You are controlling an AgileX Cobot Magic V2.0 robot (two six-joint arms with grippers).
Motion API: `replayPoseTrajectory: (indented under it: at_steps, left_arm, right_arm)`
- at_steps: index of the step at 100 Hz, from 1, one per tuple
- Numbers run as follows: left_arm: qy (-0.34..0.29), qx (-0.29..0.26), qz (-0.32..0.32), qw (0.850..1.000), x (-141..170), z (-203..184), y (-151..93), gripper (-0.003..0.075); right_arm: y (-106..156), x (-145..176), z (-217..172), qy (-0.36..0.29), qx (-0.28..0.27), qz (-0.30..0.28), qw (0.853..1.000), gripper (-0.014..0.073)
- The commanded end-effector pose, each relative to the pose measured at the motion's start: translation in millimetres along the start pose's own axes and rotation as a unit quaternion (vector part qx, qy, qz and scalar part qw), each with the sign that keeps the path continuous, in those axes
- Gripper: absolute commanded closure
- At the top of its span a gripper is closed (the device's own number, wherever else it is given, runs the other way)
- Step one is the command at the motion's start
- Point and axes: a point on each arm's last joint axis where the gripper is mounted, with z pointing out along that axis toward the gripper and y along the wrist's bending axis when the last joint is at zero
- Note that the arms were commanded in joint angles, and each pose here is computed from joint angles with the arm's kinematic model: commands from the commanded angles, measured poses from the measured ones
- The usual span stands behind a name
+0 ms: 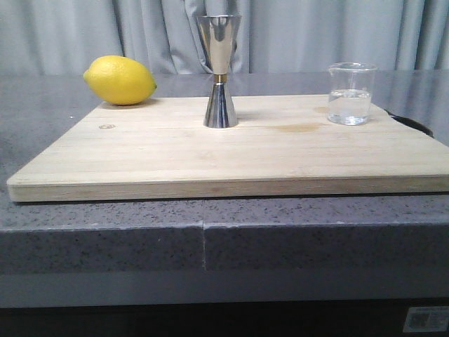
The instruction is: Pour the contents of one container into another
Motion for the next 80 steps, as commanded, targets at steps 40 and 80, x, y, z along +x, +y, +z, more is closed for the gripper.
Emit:
replayPoseTrajectory:
  at_steps: [40,80]
  left_arm:
    - [-0.161,0.024,0.084,0.983,-34.1,10.0,-31.5,0.0738]
    - [-0.199,0.160,0.172,0.951,15.3,22.5,-131.6,0.0738]
  right_arm:
    - [-0.5,-28.7,-11.4,-0.119,0.010,-0.063,0.991,0.0667]
    - [4.0,-4.5,8.2,-0.134,-0.004,-0.072,0.988,0.0667]
